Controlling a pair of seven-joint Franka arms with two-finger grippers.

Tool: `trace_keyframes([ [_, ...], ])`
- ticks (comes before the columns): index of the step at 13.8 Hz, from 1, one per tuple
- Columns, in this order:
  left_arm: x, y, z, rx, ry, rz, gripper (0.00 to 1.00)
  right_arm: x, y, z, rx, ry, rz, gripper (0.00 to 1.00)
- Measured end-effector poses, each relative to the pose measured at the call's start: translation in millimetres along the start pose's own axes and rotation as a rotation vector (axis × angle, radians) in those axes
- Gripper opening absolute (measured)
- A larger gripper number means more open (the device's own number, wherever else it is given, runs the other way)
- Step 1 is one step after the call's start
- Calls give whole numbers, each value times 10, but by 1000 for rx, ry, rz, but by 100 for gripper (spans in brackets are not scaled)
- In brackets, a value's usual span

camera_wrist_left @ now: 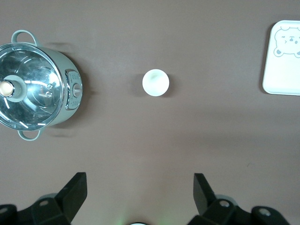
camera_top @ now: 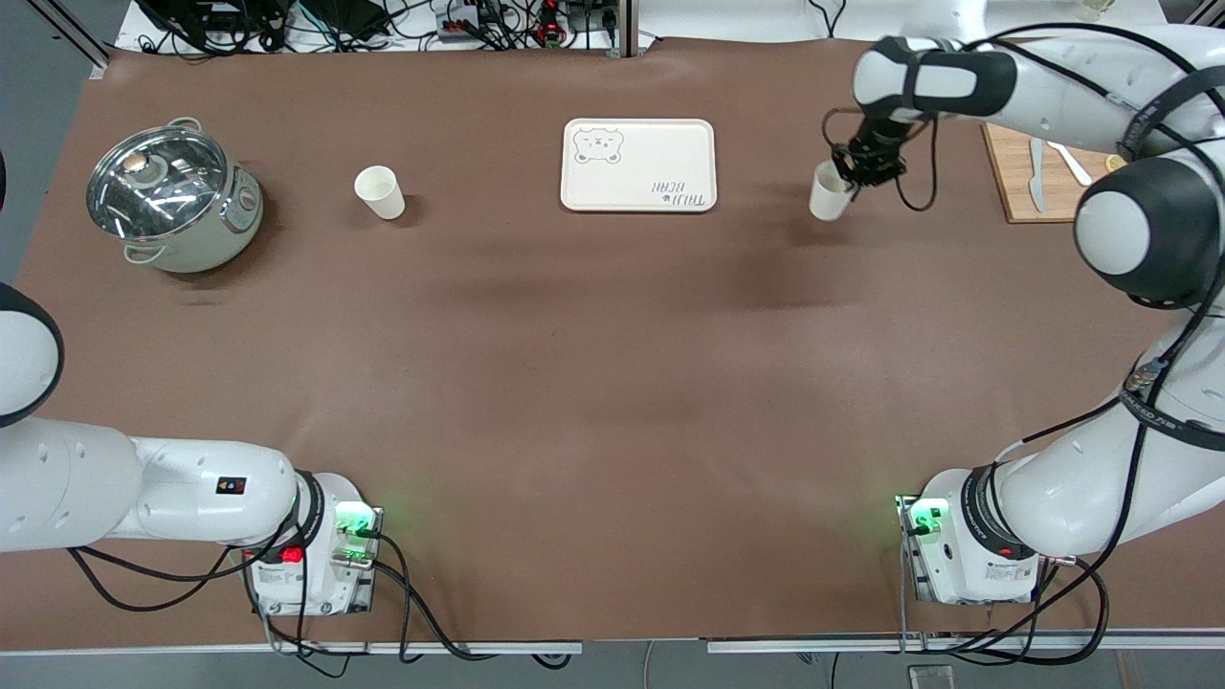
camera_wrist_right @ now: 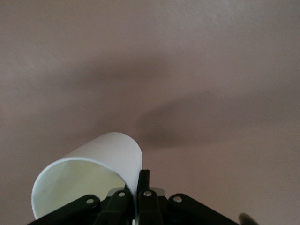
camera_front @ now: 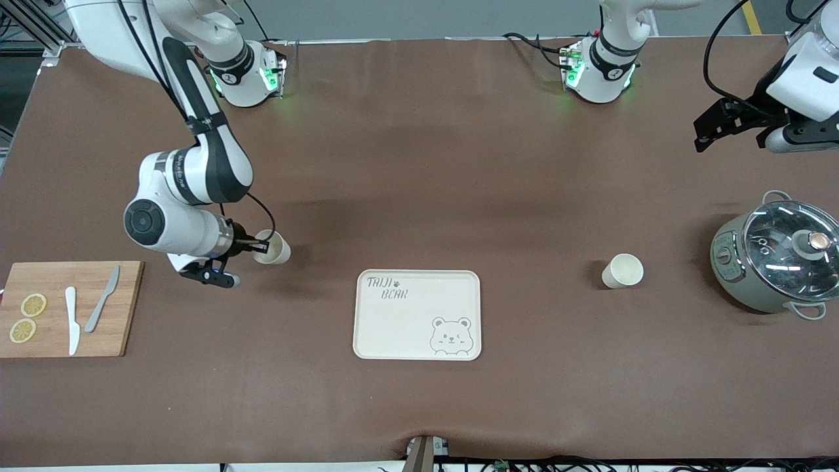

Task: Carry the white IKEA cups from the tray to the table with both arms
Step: 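Carry the cup with the right gripper toward the cutting board, then lower the held cup onto the table above the cutting board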

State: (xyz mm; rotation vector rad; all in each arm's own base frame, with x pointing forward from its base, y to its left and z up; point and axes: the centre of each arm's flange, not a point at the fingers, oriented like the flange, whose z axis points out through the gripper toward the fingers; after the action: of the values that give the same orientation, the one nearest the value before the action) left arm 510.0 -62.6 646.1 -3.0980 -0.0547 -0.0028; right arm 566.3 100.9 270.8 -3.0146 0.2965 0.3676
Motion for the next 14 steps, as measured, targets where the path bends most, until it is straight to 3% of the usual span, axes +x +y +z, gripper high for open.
trace_keyframes([
  [4,-3,3,-2,0,0,1,100,-65,1003,-61,26,-15,-163,3],
  [7,-26,-6,-9,2,-9,-1,100,-127,1661,58,6,-48,-224,3],
  [10,-55,-12,-35,2,-10,-1,100,-185,1884,167,-37,-70,-266,3],
  [14,-77,-19,-58,3,-11,-2,100,-226,1933,335,-49,-25,-291,3],
])
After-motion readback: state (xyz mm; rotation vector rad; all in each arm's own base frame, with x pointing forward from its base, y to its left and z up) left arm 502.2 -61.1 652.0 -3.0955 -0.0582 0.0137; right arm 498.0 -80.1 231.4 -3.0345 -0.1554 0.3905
